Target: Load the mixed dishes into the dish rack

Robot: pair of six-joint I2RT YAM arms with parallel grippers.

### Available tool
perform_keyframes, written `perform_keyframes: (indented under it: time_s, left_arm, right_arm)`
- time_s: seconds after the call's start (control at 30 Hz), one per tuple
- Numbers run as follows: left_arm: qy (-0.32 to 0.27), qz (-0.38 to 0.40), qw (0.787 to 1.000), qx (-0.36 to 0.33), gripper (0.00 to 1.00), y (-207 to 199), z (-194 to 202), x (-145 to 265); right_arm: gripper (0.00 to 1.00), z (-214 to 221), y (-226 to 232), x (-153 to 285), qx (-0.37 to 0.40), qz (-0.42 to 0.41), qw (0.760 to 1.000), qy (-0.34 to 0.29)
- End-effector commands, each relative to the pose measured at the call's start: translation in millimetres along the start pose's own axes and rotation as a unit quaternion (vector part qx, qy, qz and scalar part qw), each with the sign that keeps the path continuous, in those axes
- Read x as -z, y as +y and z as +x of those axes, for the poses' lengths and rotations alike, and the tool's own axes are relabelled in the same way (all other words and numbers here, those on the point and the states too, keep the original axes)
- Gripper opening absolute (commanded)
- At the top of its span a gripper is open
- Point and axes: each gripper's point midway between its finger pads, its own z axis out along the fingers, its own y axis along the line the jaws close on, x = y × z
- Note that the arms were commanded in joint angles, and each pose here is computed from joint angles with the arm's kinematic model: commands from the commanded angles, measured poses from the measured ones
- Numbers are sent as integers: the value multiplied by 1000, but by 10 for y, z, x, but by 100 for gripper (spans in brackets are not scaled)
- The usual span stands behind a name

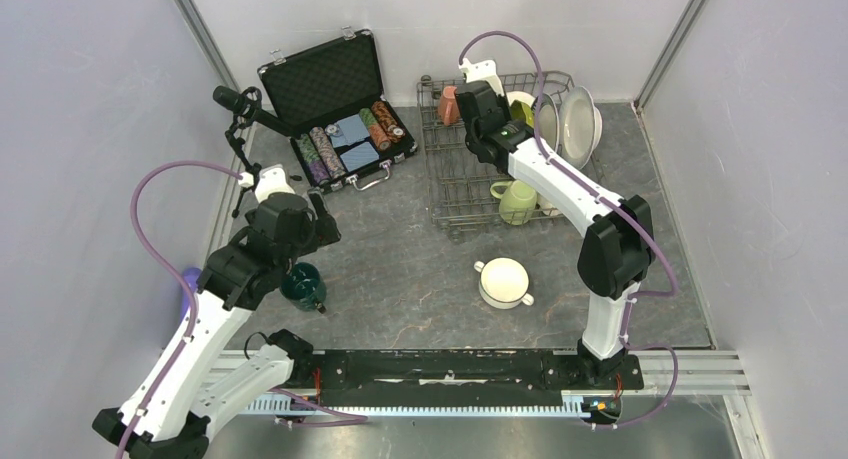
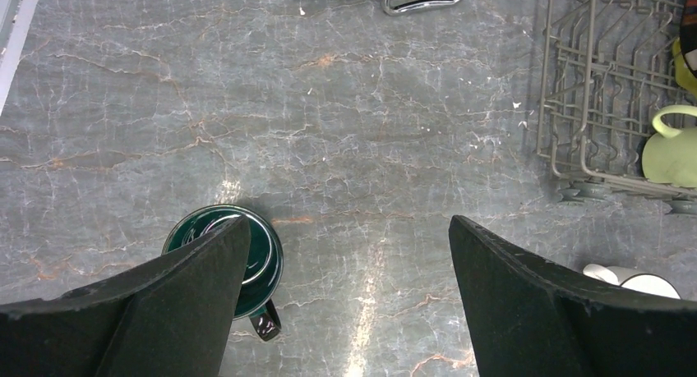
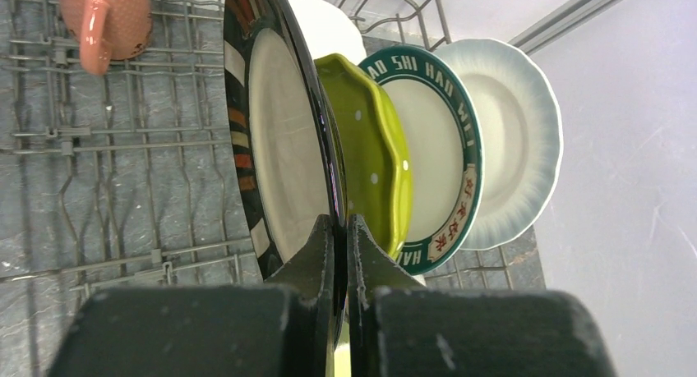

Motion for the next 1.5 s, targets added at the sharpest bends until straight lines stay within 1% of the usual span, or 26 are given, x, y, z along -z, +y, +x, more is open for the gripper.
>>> perform_keyframes:
  time_s: [0.0, 0.17, 0.4, 0.53, 0.57, 0.63, 0.7, 0.73, 0.83, 0.9, 0.93, 1.0, 1.03, 1.17, 1.23, 1.33, 1.47]
  left_arm:
    - [-4, -19, 1000, 0, 96, 91, 6, 7]
    - [-5, -23, 1000, -4, 96, 126, 8, 28]
    - [-3, -23, 1000, -4, 97, 133, 33, 18]
    - [5, -24, 1000, -6, 97, 127, 79, -9]
    - [9, -24, 1000, -8, 98, 125, 97, -18]
    - [15, -22, 1000, -11, 100, 118, 126, -28]
    - [18, -24, 999, -14, 100, 120, 144, -48]
    - [20, -26, 999, -15, 100, 121, 149, -55]
    - [24, -25, 999, -16, 100, 115, 172, -67]
    - [31, -22, 999, -17, 100, 103, 205, -77]
    - [34, -21, 999, -17, 100, 101, 223, -82]
    - [43, -20, 999, -19, 100, 95, 274, -97]
    - [48, -21, 998, -19, 100, 102, 300, -100]
    - [55, -30, 998, -16, 100, 144, 342, -89]
    - [55, -29, 998, -14, 100, 147, 349, -79]
    - [67, -27, 997, -11, 100, 141, 408, -84]
    - [82, -45, 996, -8, 100, 193, 501, -118]
  right_arm:
    - [0, -597, -207, 157, -115, 1, 991, -69]
    - [0, -392, -110, 37, -120, -2, 992, -46]
    - [0, -184, -154, -58, -131, 3, 991, -27]
    - [0, -13, -145, -152, -155, -11, 988, -6]
    - [2, 41, -116, -181, -161, -18, 987, -4]
    - [15, 102, -65, -212, -170, -27, 985, -1]
    - [18, 141, -22, -244, -172, -37, 984, 4]
    - [22, 152, -23, -258, -176, -38, 984, 6]
    - [52, 127, -95, -246, -182, -28, 983, 4]
    - [55, 63, -165, -220, -184, -23, 983, -3]
    - [60, 31, -205, -201, -187, -21, 982, -8]
    - [73, -26, -256, -177, -187, -20, 982, -14]
    - [75, -47, -281, -174, -185, -20, 982, -16]
    - [76, -84, -279, -167, -180, -31, 983, -14]
    - [79, -152, -218, -142, -181, -56, 982, -20]
    - [87, -275, -111, -84, -186, -100, 977, -32]
    - [93, -442, 3, 17, -193, -150, 969, -45]
